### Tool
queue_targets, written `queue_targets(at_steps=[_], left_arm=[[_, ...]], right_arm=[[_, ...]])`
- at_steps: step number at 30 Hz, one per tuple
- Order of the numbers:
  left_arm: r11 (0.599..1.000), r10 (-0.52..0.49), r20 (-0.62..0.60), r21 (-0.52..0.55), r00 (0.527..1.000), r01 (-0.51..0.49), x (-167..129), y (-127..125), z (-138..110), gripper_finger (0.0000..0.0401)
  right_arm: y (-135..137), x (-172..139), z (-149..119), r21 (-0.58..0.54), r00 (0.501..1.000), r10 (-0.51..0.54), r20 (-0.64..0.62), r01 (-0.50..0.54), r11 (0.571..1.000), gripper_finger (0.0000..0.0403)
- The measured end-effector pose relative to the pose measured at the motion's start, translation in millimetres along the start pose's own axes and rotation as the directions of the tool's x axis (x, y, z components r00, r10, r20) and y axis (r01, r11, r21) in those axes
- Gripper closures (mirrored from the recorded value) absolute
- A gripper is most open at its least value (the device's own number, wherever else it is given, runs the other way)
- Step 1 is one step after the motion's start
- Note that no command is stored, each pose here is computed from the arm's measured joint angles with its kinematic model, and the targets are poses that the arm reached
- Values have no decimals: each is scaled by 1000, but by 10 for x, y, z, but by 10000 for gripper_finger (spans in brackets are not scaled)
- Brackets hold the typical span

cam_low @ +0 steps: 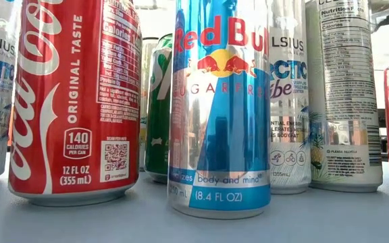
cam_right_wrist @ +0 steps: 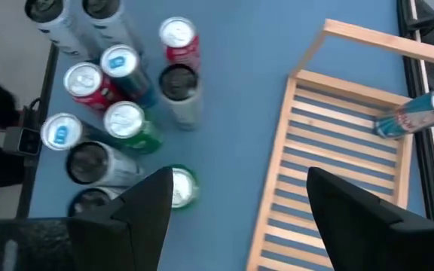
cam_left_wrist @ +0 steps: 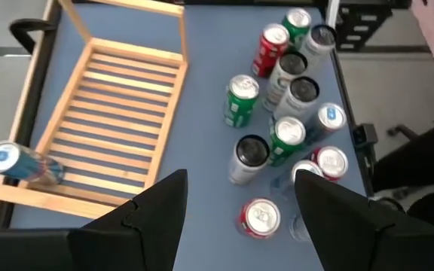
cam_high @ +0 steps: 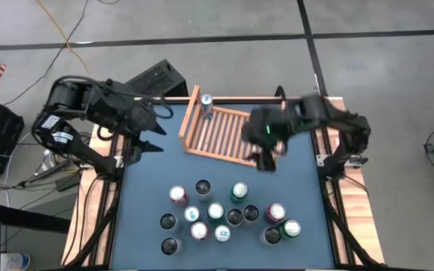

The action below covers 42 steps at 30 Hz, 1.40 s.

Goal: Place canned beverage on shelf
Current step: Put the blue soda can on the shelf

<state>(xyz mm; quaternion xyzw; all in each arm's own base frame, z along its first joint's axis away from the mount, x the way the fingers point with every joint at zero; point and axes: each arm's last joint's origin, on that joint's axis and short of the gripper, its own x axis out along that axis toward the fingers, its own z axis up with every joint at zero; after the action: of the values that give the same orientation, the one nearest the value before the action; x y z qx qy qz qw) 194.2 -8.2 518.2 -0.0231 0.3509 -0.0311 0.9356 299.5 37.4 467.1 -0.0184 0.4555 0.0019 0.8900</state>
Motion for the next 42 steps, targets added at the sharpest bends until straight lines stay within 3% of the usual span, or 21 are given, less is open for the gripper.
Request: queue_targets(at_steps=[6,9,14,19,23,25,28,31,33,38,42], left_arm=[[996,-64,-24,61,998,66,22,-76,-21,168],[991,-120,-30,63,992,122,3,-120,-36,168],[982,-174,-38,64,984,176,-42,-197,-67,168],[976,-198,-45,81,979,201,-62,-280,-86,168],[970,-193,-26,144,981,195,-118,-356,-108,168],[968,-183,63,186,981,169,-251,-411,-110,168],[959,-231,264,222,937,174,-601,-473,-127,168],[962,-225,357,231,907,148,-792,-502,-224,168],[964,-213,381,234,900,129,-747,-547,-316,168],[954,-233,413,273,880,124,-208,-748,-565,168],[975,-200,471,182,859,127,-37,-696,-846,168]], right_arm=[[647,89,22,17,999,-4,53,3,1000,111],[987,327,119,26,994,39,98,-41,999,111],[1549,859,145,-48,993,92,74,-88,995,111],[1933,1390,87,-86,995,97,25,-95,992,111],[2036,1633,20,-30,998,64,-23,-65,997,111],[2044,1676,2,2,998,54,-38,-54,999,111],[2049,1690,-1,20,998,53,-40,-52,998,111],[2067,1647,-14,14,998,57,-41,-57,998,111],[2082,1624,-36,12,997,55,-52,-55,998,111],[2096,1609,-83,5,995,44,-86,-44,999,111],[2097,1621,-87,-12,995,42,-90,-43,999,111]])
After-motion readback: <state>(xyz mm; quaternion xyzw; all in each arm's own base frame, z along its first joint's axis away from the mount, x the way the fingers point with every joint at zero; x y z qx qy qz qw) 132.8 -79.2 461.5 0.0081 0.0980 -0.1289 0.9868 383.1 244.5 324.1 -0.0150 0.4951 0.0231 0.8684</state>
